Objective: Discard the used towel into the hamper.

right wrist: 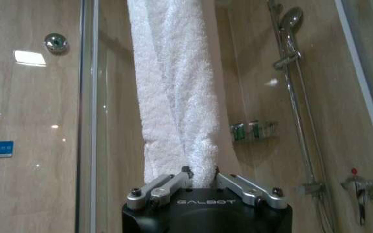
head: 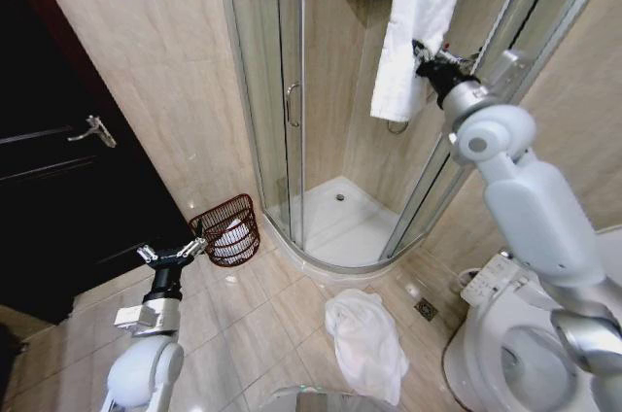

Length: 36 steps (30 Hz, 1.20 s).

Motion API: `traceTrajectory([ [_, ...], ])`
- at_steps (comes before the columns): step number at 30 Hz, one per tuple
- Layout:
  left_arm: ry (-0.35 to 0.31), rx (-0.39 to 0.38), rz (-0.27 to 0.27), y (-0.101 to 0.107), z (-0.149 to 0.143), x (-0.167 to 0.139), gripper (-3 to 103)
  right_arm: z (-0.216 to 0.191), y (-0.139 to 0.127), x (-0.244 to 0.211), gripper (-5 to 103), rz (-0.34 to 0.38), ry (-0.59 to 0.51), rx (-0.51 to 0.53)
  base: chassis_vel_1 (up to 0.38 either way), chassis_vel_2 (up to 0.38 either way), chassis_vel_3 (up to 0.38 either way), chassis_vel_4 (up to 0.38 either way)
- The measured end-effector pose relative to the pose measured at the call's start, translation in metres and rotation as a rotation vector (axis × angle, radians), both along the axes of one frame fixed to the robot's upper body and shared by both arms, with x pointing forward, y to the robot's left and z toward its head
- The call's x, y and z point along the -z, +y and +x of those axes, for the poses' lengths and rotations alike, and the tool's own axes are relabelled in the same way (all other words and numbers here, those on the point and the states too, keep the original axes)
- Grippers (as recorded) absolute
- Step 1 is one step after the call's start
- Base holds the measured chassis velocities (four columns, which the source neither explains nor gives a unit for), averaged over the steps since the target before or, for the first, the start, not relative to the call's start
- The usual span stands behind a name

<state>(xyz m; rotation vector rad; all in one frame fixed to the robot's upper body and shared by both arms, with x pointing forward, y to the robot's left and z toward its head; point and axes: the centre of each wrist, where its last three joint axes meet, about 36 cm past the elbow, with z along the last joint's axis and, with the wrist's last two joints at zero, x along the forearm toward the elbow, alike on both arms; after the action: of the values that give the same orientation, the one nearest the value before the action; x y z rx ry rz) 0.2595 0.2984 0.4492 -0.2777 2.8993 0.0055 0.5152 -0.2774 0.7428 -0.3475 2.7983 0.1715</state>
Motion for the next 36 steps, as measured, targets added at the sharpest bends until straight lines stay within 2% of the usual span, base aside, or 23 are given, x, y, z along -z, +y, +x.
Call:
traceTrajectory([
  [8,0.001,0.006,-0.002,-0.002,-0.001,0.0,100,-0.023,-0.01,0.048,5,-0.012,0.064,-0.005,0.0,0.0,0.0,0.0],
  [11,0.003,0.009,-0.002,-0.003,-0.002,0.0,100,-0.033,-0.023,0.067,5,-0.027,0.089,0.006,0.0,0.0,0.0,0.0],
  [19,0.0,0.019,-0.001,-0.01,-0.004,0.0,100,-0.057,-0.039,0.087,5,-0.03,0.092,0.036,0.0,0.0,0.0,0.0],
  [27,-0.002,0.027,0.001,-0.014,-0.007,-0.002,100,-0.081,-0.037,0.128,5,-0.015,0.153,0.053,0.0,0.0,0.0,0.0],
  [36,0.0,0.03,0.005,-0.015,-0.01,0.0,100,-0.116,-0.018,0.182,5,-0.017,0.206,0.076,0.0,0.0,0.0,0.0],
])
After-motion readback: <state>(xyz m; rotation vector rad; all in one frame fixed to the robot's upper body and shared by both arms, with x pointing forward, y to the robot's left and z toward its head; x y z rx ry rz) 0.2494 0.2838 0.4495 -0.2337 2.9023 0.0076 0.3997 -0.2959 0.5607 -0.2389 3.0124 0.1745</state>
